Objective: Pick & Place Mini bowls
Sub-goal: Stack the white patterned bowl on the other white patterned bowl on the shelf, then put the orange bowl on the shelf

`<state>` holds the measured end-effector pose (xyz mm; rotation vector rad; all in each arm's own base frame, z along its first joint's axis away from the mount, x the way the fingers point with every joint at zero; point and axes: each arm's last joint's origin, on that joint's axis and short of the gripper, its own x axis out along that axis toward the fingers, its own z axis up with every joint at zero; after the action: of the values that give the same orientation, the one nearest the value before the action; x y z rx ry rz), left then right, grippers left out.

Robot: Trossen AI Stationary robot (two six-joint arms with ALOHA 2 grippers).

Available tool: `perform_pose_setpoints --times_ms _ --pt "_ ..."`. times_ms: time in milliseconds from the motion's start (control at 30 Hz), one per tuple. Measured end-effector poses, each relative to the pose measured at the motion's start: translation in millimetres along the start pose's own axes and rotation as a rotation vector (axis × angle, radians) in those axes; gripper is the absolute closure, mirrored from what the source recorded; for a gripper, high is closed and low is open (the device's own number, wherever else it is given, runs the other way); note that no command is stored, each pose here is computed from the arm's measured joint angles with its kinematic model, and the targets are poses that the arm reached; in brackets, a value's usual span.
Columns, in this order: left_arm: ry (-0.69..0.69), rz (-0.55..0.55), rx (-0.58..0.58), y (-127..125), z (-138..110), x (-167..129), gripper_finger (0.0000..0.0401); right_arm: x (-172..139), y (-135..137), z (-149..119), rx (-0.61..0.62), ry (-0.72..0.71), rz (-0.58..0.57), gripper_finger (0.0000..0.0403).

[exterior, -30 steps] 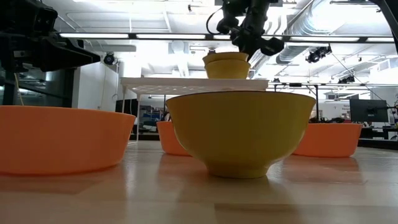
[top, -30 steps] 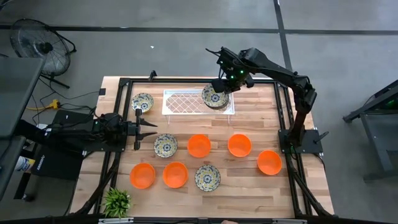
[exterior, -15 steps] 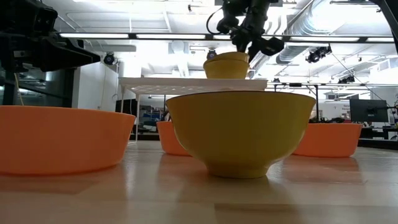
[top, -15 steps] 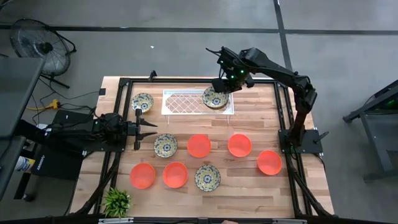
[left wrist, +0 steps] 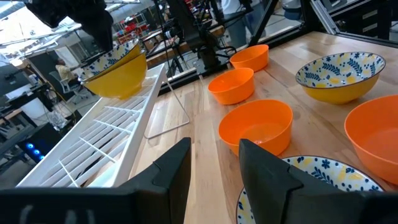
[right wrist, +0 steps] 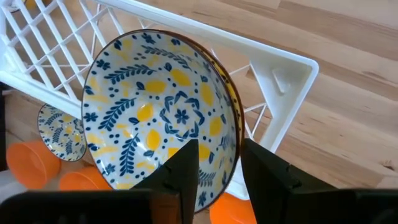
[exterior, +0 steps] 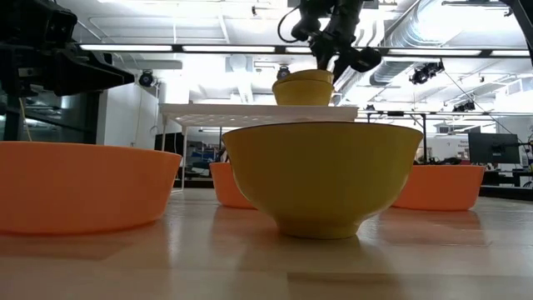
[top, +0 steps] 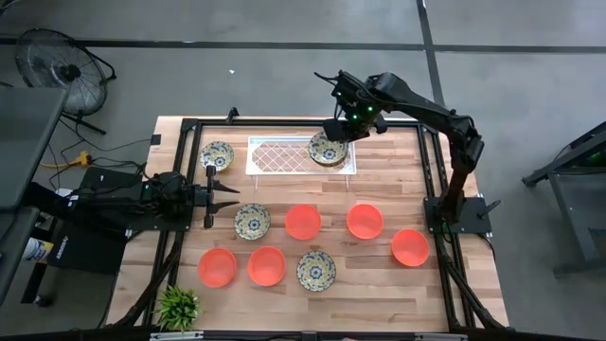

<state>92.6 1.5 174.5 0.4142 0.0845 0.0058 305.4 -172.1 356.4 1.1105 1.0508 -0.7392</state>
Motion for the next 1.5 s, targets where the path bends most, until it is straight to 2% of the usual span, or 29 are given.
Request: perform_pose_setpoints --times_ms 300,500,700,867,1067,1367,1500 --pt "0.0 0.0 0.0 0 0 0 0.027 -11 3 -10 -0.024 -0.014 0.017 0.0295" --pt "0.0 0.0 0.0 0 0 0 0.027 -25 13 -36 -0.093 -0.043 0.006 0.0295" --pt "0.0 0.0 0.0 0 0 0 0.027 -26 27 -58 -0.195 -0.071 -0.018 0.0295" --pt "0.0 0.0 0.0 0 0 0 0.027 -24 36 -69 -0.287 -0.143 -0.088 0.032" --pt "0.0 0.001 0.0 0 0 0 0.027 -22 47 -81 -0.357 -0.239 -0.13 0.0395" --pt "0.0 0.0 0.0 0 0 0 0.027 -34 57 -106 -0.378 -0.483 -0.225 0.0402" --pt "0.001 0.0 0.0 0 0 0 0.027 -29 49 -113 -0.363 -0.598 -0.177 0.0402"
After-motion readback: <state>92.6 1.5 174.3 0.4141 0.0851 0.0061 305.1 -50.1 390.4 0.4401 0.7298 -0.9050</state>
